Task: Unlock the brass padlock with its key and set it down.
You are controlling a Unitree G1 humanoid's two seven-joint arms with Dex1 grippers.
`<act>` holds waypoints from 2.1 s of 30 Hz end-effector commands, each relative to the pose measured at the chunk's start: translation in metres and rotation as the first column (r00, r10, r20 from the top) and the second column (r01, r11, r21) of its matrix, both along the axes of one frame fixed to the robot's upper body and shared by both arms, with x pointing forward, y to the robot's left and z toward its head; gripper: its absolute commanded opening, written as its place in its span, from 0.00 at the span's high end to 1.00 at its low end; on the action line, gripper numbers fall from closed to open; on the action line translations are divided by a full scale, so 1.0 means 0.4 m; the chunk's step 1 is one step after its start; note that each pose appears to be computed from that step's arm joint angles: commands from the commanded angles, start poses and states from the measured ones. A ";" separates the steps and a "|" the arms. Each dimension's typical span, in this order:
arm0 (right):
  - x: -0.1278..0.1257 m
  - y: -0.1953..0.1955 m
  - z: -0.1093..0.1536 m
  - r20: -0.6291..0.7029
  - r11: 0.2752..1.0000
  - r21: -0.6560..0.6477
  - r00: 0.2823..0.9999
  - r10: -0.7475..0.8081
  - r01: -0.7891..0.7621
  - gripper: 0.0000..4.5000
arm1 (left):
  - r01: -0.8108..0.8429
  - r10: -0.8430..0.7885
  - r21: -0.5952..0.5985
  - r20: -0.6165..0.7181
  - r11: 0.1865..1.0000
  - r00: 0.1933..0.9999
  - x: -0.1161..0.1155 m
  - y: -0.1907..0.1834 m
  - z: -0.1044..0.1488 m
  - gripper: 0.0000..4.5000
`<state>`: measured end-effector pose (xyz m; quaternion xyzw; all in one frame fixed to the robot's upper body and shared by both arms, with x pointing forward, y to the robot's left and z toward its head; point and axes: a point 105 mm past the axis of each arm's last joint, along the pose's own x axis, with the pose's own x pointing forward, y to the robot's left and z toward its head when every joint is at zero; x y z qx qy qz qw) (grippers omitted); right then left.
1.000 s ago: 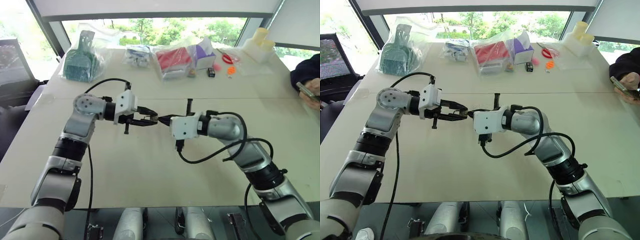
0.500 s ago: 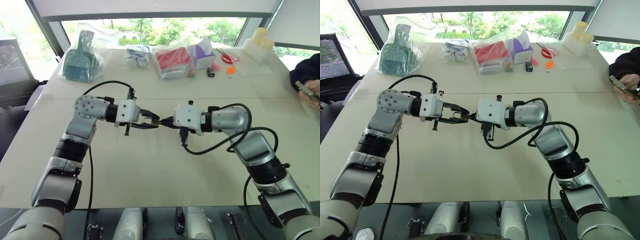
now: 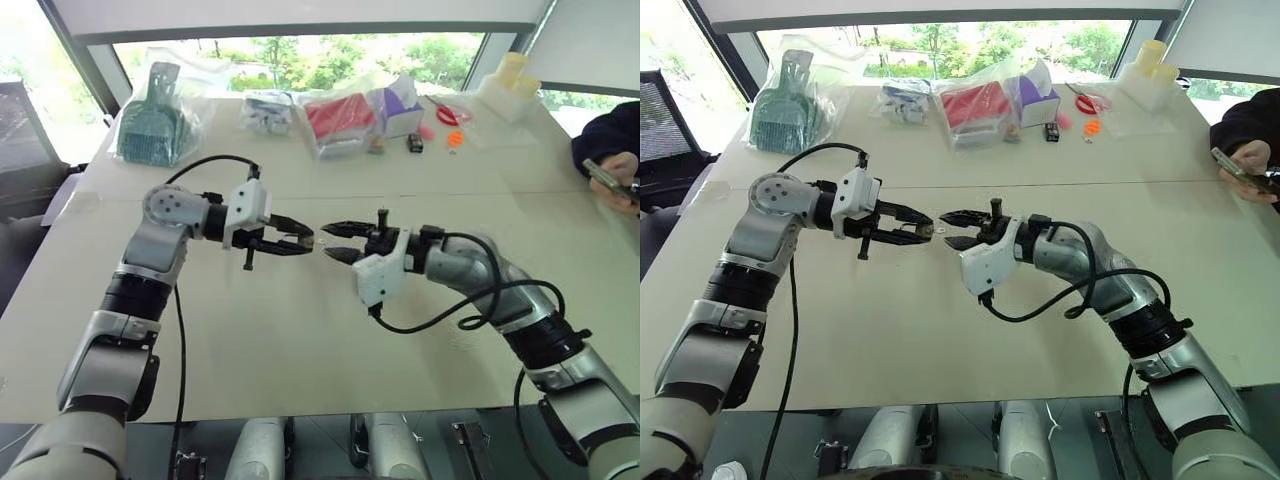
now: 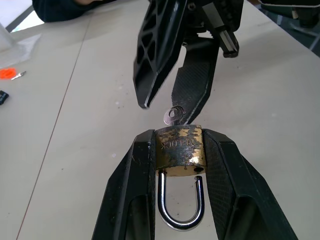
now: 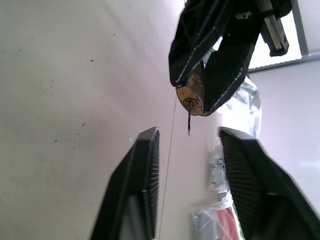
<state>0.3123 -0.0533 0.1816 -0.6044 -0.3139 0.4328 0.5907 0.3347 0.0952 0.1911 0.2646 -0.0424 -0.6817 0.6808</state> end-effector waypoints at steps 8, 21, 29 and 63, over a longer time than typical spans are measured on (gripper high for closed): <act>-0.011 0.022 0.069 0.206 0.989 0.074 0.972 0.112 -0.129 0.01 | 0.058 -0.058 -0.074 0.001 0.996 0.998 -0.013 -0.016 0.076 0.83; -0.015 0.036 0.075 0.291 0.975 0.036 0.935 0.202 -0.221 0.01 | 0.080 -0.085 -0.086 -0.050 0.993 0.995 -0.028 -0.017 0.083 0.83; -0.009 0.044 0.078 0.300 0.970 0.021 0.927 0.225 -0.243 0.01 | 0.083 -0.090 -0.099 -0.066 0.992 0.994 -0.034 -0.019 0.093 0.83; -0.013 0.038 0.089 0.295 0.968 0.052 0.930 0.221 -0.246 0.71 | 0.053 -0.058 -0.078 -0.061 0.996 0.996 -0.022 -0.010 0.086 0.83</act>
